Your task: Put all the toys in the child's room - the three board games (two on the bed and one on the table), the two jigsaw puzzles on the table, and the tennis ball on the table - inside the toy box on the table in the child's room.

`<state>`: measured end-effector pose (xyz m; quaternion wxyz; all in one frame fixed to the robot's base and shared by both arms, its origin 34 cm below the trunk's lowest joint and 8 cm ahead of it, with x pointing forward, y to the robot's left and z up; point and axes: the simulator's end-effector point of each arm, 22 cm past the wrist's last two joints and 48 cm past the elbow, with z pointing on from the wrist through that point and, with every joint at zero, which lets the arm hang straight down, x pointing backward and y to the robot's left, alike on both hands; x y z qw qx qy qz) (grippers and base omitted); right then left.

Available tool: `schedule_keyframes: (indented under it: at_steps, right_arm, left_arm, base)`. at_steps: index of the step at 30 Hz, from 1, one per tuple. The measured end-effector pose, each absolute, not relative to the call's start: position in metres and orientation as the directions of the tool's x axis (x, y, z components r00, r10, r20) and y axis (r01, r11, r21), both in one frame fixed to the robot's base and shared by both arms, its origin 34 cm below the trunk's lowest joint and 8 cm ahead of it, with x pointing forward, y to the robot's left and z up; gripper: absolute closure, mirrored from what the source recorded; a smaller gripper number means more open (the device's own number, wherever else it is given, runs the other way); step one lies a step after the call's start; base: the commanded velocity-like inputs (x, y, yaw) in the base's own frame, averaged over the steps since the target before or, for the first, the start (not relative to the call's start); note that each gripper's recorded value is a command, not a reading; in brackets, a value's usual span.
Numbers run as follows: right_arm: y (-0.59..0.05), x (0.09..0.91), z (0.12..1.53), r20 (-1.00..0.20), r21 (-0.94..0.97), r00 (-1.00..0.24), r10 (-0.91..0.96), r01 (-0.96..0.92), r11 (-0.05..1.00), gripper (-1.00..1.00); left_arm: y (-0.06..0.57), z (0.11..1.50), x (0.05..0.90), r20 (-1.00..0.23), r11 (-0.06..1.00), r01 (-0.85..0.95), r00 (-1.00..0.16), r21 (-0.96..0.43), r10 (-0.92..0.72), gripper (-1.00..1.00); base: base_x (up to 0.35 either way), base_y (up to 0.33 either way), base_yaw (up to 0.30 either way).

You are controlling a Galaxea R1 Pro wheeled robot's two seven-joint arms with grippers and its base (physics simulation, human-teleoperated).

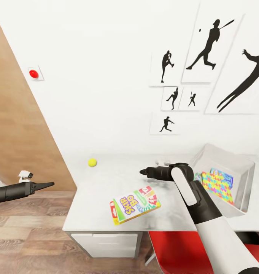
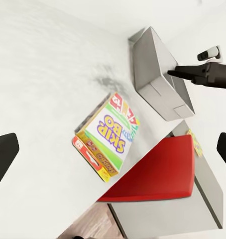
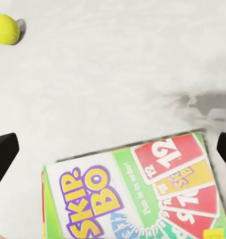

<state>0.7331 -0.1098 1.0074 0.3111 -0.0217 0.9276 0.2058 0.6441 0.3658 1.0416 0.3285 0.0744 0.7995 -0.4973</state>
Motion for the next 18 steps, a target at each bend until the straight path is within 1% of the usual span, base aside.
schedule_keyframes:
  at_steps: [4,7,14,18]
  right_arm:
    - [-0.113,0.733,1.004,-0.582,0.365,-0.808,0.088,-0.163,0.917,-1.00]
    - [-0.114,0.733,1.003,-0.580,0.363,-0.810,0.089,-0.160,0.918,-1.00]
    - [-0.114,0.732,1.000,-0.576,0.364,-0.813,0.089,-0.156,0.918,-1.00]
    - [-0.115,0.730,0.987,-0.551,0.362,-0.830,0.089,-0.142,0.921,-1.00]
  left_arm:
    - [0.366,1.040,0.644,-0.597,0.494,0.443,-0.775,-0.748,-0.208,-1.00]
    - [0.365,1.040,0.644,-0.596,0.493,0.443,-0.776,-0.749,-0.209,-1.00]
    - [0.365,1.039,0.644,-0.595,0.493,0.442,-0.776,-0.750,-0.209,-1.00]
    - [0.365,1.038,0.644,-0.594,0.493,0.441,-0.777,-0.750,-0.208,-1.00]
  base:
    - [0.000,0.000,-0.195]
    - [0.000,0.000,-0.097]
    - [0.000,0.000,-0.025]
    - [0.000,0.000,-0.004]
